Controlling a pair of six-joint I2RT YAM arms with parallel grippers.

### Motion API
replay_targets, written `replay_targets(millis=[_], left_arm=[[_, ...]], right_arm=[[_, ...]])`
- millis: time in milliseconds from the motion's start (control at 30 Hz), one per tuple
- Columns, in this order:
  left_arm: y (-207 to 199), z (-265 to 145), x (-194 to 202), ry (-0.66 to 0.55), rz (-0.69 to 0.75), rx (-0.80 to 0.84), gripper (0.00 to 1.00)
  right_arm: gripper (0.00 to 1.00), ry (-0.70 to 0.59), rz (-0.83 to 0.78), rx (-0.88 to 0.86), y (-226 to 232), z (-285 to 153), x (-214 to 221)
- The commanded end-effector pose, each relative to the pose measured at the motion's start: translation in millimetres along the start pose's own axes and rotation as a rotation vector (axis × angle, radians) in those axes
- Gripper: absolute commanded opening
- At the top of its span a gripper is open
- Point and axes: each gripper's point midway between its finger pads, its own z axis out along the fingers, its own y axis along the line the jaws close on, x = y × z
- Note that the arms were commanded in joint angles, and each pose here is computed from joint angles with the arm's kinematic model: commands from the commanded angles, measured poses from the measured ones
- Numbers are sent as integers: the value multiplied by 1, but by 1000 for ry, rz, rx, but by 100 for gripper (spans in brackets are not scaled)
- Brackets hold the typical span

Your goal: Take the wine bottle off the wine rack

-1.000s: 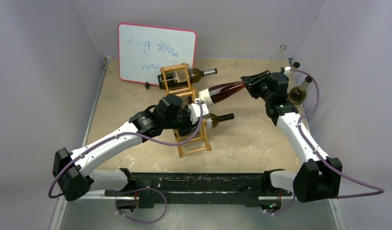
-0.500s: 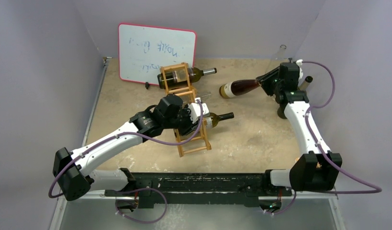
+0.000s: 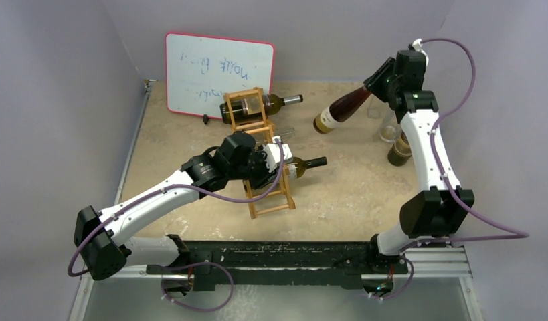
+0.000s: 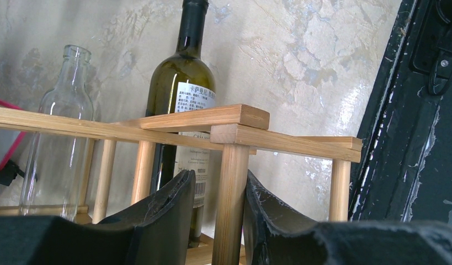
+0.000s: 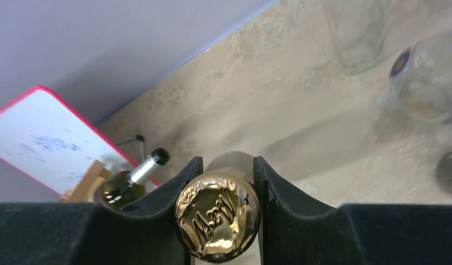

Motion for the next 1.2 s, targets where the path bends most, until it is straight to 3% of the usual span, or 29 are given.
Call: replay_targets(millis=[0,167,567,933,1167], left_arm=[[14,0,-3,-8,12,-64,35],[15,-1,-5,-13,11,-68,37],[19,-3,-8,-24,9,-90,54],[19,-2,-7,-23,8,-95,61],[18,0,-7,-25,6,-87,63]], right_arm=[[0,-366,-116,-217,76,-61,-113],[0,-433,-240,-131,67,-58,-128],[0,-572,-397,30,54,-48,-166],[0,-607,-466,87,52,-5,-176],[0,-582,-430,94,43,19,-162]])
